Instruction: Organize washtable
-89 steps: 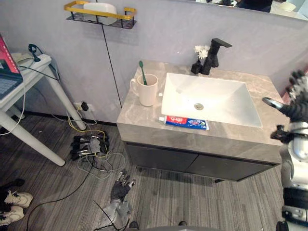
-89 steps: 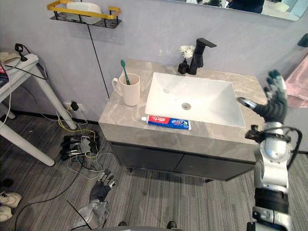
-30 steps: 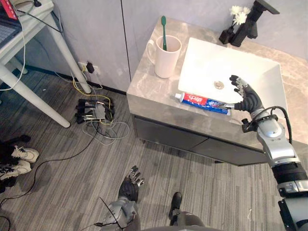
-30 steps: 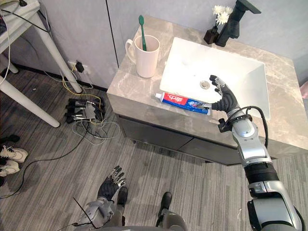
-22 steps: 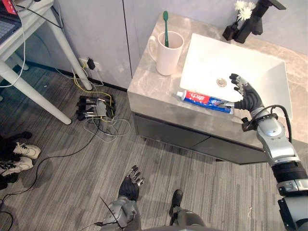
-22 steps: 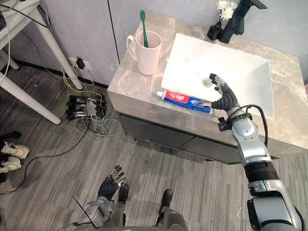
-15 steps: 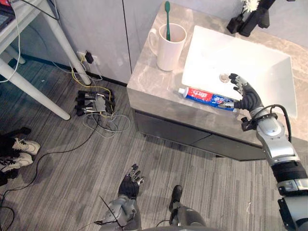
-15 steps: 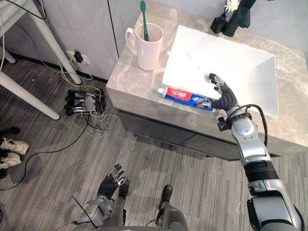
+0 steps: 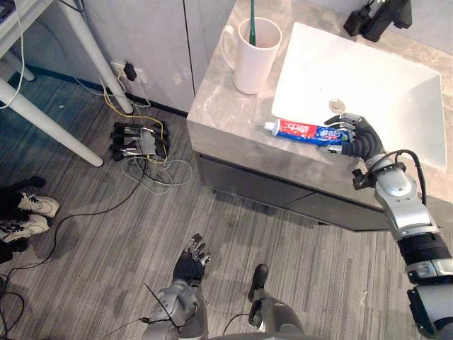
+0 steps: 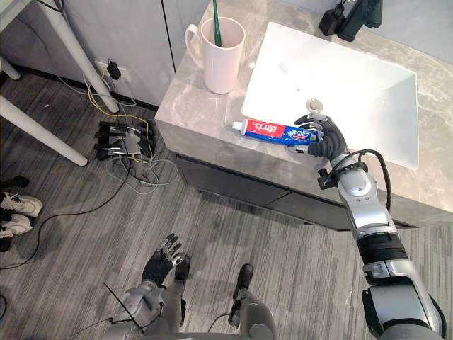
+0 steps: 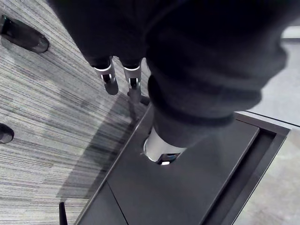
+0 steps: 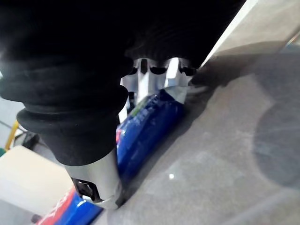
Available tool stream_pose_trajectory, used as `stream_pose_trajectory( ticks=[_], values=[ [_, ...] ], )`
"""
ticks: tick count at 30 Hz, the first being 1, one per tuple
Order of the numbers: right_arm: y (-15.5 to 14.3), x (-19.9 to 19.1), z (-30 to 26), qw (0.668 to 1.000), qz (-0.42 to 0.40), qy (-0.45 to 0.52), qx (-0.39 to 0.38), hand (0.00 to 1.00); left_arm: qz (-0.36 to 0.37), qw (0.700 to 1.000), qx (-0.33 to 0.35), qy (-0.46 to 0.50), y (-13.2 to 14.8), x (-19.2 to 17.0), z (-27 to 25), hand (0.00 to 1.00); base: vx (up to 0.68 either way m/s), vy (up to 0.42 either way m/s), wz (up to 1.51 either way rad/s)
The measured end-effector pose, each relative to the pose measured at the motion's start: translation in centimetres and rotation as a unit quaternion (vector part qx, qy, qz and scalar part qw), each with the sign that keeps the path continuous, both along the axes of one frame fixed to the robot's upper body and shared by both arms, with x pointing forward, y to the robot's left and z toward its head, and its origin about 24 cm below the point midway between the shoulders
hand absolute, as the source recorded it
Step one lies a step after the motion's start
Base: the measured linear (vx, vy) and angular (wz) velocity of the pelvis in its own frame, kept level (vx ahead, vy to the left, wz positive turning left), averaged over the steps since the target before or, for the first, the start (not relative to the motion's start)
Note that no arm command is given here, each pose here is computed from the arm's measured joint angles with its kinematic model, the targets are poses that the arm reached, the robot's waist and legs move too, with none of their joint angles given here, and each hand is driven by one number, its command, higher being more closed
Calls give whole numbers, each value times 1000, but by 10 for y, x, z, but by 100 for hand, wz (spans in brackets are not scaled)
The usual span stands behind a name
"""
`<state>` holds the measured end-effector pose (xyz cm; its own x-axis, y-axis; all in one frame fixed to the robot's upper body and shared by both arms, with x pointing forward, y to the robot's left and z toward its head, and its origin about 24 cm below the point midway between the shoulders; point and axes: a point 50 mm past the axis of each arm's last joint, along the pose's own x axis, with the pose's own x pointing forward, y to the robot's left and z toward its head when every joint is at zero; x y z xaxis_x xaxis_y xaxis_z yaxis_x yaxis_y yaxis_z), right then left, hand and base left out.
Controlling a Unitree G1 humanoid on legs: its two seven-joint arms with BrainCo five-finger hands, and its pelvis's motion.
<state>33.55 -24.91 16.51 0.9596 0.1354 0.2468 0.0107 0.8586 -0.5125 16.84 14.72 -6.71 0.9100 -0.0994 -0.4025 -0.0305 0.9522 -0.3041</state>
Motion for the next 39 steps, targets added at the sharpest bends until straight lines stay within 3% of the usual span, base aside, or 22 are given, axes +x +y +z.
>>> stream_pose_trajectory(
  ticks=[15, 24, 34, 39],
  values=[
    [7, 1, 13, 991, 63, 32, -115, 100, -7, 1000, 17, -3, 9, 1, 1, 0, 34, -3, -1],
    [18, -6, 39, 990, 84, -27, -112, 100, -5, 999, 9, -38, 9, 16, 16, 0, -35, -4, -4],
    [59, -26, 29, 985, 152, -77, 18, 100, -12, 973, -92, -213, -2, 67, 97, 0, -9, -8, 4],
    [76, -28, 9, 980, 172, -53, 80, 100, -33, 959, -192, -206, -15, 79, 108, 0, 1, 7, 7]
  ],
)
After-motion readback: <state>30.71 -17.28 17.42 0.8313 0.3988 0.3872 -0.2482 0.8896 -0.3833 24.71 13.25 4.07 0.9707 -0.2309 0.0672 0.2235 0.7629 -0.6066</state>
